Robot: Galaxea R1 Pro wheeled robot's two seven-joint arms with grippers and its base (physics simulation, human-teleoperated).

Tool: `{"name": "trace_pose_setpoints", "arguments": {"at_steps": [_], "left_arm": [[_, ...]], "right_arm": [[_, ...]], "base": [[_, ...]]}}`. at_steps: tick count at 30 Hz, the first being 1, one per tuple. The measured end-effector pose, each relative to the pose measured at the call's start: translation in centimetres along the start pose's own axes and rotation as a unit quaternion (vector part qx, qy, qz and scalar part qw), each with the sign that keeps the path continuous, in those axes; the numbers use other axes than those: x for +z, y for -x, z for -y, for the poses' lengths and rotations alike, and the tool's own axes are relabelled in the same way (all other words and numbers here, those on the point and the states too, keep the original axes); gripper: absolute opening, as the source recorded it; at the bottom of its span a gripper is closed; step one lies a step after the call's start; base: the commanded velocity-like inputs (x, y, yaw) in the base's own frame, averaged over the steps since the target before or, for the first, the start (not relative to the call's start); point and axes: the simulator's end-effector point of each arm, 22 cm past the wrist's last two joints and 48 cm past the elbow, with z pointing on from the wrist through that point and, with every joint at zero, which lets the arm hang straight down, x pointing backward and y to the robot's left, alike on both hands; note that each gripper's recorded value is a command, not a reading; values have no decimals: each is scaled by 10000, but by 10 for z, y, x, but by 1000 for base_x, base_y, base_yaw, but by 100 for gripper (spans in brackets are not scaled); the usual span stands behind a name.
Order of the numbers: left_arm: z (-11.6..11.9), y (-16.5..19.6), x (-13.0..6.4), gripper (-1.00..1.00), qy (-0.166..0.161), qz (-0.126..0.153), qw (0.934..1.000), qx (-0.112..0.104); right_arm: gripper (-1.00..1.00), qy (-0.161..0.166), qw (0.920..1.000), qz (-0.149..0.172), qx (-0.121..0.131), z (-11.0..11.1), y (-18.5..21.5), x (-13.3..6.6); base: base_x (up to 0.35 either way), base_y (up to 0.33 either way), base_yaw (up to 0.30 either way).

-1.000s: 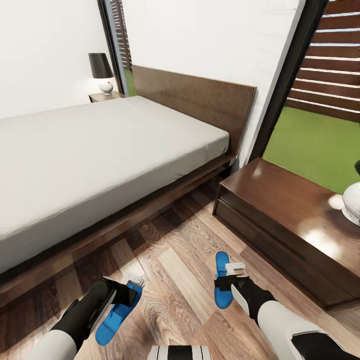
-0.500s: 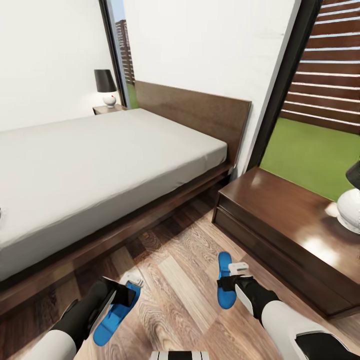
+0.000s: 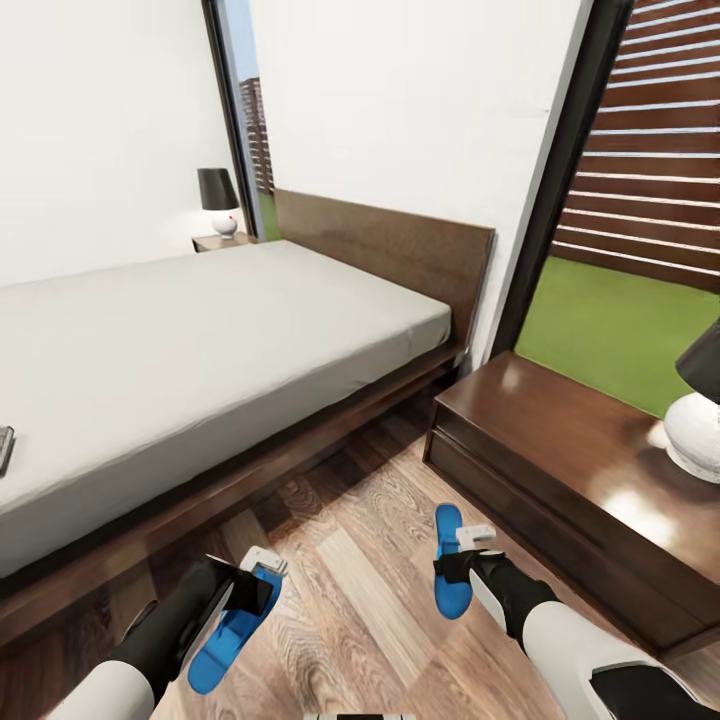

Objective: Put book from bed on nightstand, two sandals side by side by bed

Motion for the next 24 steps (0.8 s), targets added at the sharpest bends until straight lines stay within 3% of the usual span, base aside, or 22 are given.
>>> {"name": "trace_pose_setpoints", "arguments": {"at_steps": [12,19,24], "left_arm": [[-3,16,-19,-100,92,226,9997,51],[-10,0,-18,-100,210,100,9997,54],[-12,8,-26,-100,256,198,9995,58]], "right_arm": [[-100,-30,9997,235,-13,3,22,-19],[-100,-47,9993,377,-17,4,36,-30],[-100,-59,9988,483,-26,5,45,-39]], "base": [[0,0,0],[0,0,0],[0,0,0]]}}
